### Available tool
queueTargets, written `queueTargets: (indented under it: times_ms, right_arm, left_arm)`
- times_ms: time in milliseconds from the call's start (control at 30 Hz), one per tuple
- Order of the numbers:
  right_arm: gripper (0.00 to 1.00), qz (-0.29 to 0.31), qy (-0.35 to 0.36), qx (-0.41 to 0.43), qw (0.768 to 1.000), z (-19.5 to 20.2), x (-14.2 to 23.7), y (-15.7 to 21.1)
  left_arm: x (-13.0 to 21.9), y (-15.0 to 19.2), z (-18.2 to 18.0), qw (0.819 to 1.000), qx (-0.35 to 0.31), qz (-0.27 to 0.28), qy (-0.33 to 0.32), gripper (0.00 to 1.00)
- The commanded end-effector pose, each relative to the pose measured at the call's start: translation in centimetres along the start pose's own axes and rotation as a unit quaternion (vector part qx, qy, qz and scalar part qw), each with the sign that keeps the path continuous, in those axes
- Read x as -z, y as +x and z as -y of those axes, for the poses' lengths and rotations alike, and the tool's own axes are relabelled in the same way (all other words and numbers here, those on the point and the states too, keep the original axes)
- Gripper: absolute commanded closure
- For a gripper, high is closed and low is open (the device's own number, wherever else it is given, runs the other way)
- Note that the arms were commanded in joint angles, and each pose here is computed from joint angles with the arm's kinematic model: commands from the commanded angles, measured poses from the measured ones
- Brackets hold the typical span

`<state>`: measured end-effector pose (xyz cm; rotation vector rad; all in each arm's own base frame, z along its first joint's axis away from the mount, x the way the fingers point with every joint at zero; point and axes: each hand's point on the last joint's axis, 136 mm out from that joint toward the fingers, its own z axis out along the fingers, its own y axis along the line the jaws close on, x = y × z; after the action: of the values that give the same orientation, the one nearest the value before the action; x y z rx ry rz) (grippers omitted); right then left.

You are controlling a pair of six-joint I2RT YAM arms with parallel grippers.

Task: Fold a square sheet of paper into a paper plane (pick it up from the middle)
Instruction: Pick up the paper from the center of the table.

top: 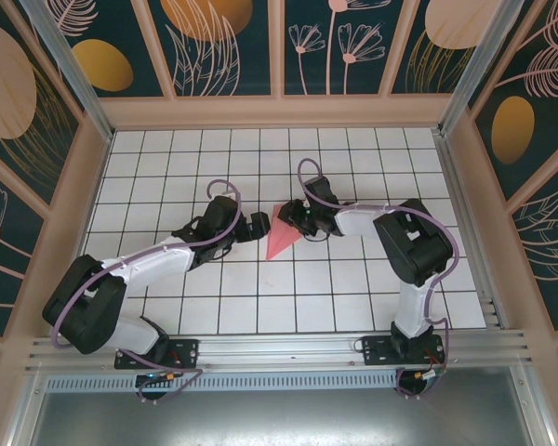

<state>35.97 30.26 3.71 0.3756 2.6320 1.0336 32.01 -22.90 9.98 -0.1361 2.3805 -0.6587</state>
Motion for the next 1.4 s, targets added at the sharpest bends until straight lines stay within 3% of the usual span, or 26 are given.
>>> queueTargets:
  times_ms: [0, 367, 567, 667, 833, 967, 1167, 1367]
  right_arm:
    - [0.57, -0.014, -0.032, 0.015, 0.999, -2.0, -0.5, 0.4]
    - [0.67, -0.033, -0.056, 0.029, 0.997, -2.2, -0.9, 2.7]
    - [0.82, -0.023, -0.064, 0.037, 0.997, -2.2, -1.0, 2.8]
    - [0.95, -0.004, -0.088, 0.049, 0.995, -3.6, 0.1, 1.9]
    - [0.98, 0.032, -0.174, 0.076, 0.981, -7.0, 4.5, 0.1]
    - [0.98, 0.037, -0.252, 0.079, 0.964, -8.9, 8.6, -0.8]
    - [0.98, 0.021, -0.323, 0.065, 0.944, -11.2, 12.0, -1.3]
    - [0.97, 0.002, -0.372, 0.057, 0.926, -13.5, 13.7, -0.7]
  left_arm:
    - [-0.3, -0.1, 0.0, 1.0, 0.008, 0.001, 0.005, 0.01]
    - [-0.3, -0.2, 0.1, 1.0, 0.023, -0.006, 0.019, 0.02]
    - [-0.2, 0.0, 0.1, 0.999, 0.036, -0.016, 0.035, 0.02]
    - [0.4, -0.3, 0.3, 0.997, 0.048, -0.016, 0.057, 0.01]
    - [1.7, -0.5, 2.1, 0.99, 0.066, -0.033, 0.122, 0.01]
    - [3.4, -1.0, 4.5, 0.975, 0.091, -0.043, 0.197, 0.02]
    - [7.4, -2.3, 10.0, 0.925, 0.13, -0.063, 0.351, 0.01]
    - [7.7, -2.9, 11.4, 0.909, 0.142, -0.075, 0.385, 0.01]
